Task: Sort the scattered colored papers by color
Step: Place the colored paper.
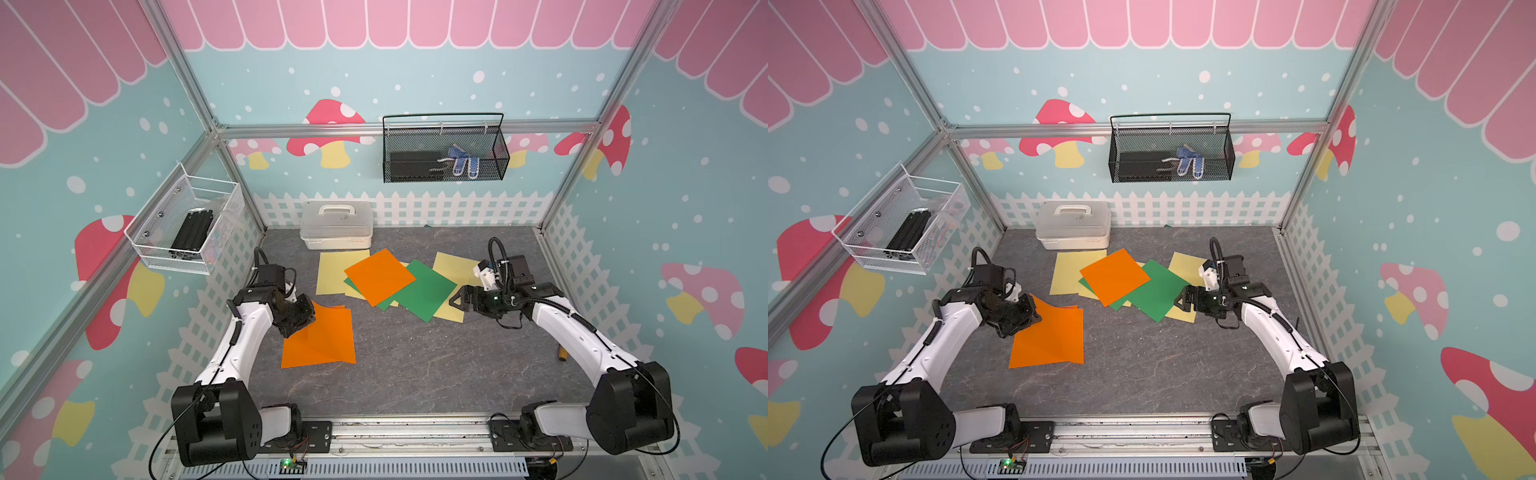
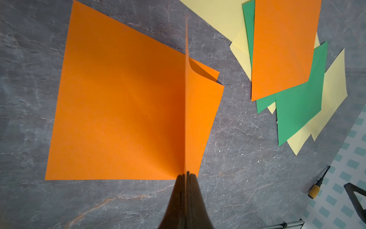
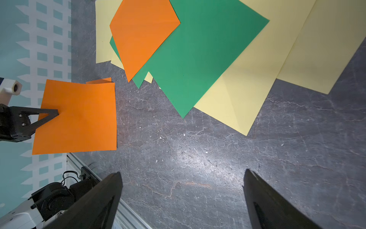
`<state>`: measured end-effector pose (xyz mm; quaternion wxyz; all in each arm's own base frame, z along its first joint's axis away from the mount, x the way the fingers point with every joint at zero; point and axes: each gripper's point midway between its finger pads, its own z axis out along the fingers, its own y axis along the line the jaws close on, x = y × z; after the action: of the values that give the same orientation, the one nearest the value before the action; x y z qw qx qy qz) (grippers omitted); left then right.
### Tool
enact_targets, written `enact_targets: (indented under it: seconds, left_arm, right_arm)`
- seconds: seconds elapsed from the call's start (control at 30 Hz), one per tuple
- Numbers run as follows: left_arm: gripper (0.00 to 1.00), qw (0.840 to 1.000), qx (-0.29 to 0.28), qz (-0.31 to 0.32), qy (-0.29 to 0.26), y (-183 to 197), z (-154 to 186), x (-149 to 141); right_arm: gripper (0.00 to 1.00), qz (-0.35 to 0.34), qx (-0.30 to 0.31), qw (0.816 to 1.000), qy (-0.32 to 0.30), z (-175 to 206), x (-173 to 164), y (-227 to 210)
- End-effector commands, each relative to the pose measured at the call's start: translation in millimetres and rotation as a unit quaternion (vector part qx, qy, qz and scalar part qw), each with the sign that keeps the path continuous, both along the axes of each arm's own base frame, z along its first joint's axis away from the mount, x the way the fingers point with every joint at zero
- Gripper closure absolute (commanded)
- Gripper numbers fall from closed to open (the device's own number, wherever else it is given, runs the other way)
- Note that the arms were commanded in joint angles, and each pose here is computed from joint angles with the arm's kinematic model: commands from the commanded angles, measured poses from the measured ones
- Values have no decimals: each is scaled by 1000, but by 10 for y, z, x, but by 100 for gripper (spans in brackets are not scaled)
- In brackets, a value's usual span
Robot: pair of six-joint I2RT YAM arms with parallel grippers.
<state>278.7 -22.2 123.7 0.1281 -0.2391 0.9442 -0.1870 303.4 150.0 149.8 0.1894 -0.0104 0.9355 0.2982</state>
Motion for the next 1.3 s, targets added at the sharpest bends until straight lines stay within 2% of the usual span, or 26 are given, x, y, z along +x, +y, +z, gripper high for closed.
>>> enact_targets:
  seconds: [0.0, 0.33, 0.67, 1.27]
  left_arm:
    - [100, 1000, -1, -13, -21, 31, 94, 116]
    - [100, 1000, 0, -13, -19, 115, 76, 183]
    - [100, 1000, 4, -13, -8, 195, 50, 113]
    - [100, 998, 32, -30, 36, 306, -56, 68]
  right_arm:
    - [2, 10, 4, 1000, -4, 22, 30, 22]
    - [2, 12, 6, 1000, 0, 11, 57, 41]
    - [2, 13, 5, 1000, 2, -6, 76, 47]
    - [2, 13, 5, 1000, 0, 7, 92, 48]
